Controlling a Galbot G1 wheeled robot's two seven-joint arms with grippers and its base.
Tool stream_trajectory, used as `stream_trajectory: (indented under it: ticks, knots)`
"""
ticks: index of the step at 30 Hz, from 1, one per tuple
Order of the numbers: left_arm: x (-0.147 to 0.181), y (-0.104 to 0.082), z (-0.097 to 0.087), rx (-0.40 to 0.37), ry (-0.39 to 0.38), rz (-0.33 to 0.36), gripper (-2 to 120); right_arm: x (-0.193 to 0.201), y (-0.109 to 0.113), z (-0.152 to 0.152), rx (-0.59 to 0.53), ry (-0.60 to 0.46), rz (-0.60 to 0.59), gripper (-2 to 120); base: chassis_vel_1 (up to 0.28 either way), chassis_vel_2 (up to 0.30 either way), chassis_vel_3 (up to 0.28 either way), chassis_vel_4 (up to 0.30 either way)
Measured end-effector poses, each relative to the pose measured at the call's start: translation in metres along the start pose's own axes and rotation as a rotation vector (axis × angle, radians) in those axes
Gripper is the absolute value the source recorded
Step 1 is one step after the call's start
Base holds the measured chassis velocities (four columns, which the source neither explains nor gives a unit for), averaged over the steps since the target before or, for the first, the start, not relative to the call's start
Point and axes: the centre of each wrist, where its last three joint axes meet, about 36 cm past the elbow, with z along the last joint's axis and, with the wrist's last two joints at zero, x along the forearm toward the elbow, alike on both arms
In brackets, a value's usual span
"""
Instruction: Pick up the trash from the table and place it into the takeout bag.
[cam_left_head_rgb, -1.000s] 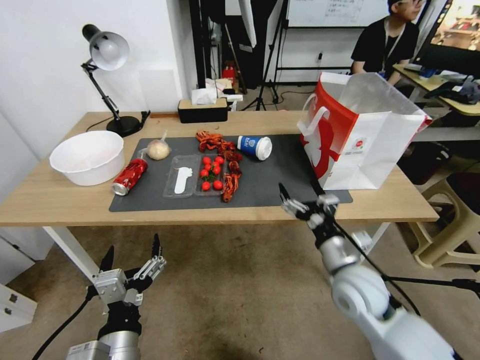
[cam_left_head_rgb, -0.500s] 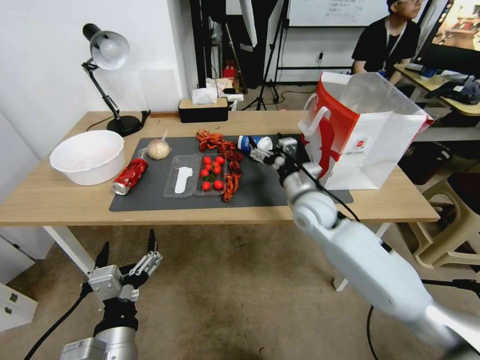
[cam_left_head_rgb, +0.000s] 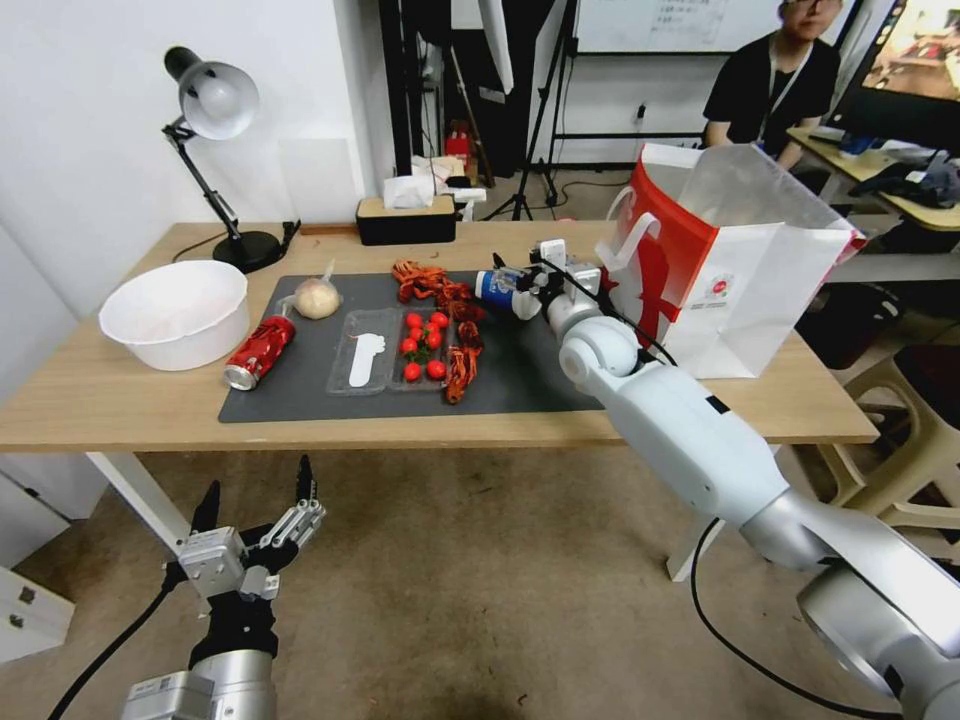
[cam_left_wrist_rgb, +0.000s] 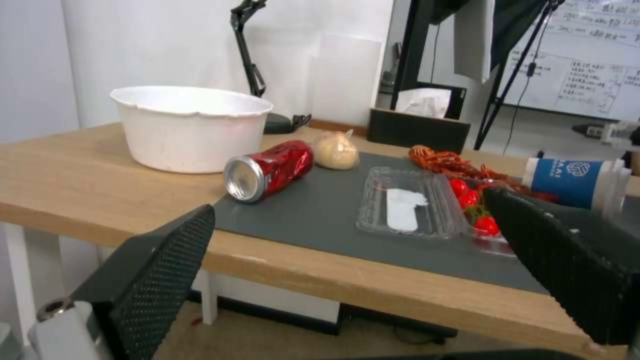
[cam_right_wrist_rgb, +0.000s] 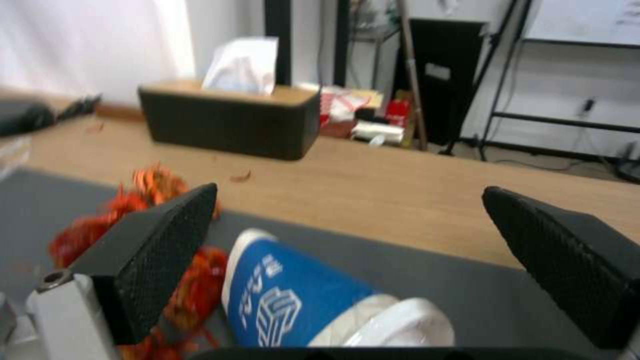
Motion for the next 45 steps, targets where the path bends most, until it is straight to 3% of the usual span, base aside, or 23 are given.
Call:
stream_trajectory:
  ticks: [11, 35, 42, 45]
  knots:
    - [0.003, -0.002, 0.0, 0.001, 0.001, 0.004, 100, 0.0, -0.023, 0.007, 0.136, 0.073, -0.092, 100, 0.0, 0.0, 0.0, 0.0]
    - [0.005, -0.005, 0.0, 0.003, -0.004, 0.003, 100, -0.003, -0.036, 0.026, 0.137, 0.124, -0.112, 100, 0.0, 0.0, 0.0, 0.0]
    - [0.004, -0.005, -0.001, 0.005, -0.01, 0.001, 100, -0.007, -0.038, 0.027, 0.133, 0.133, -0.135, 73, 0.0, 0.0, 0.0, 0.0]
    - [0.005, -0.005, -0.002, 0.005, -0.014, 0.001, 100, -0.007, -0.035, 0.031, 0.123, 0.138, -0.144, 68, 0.0, 0.0, 0.0, 0.0]
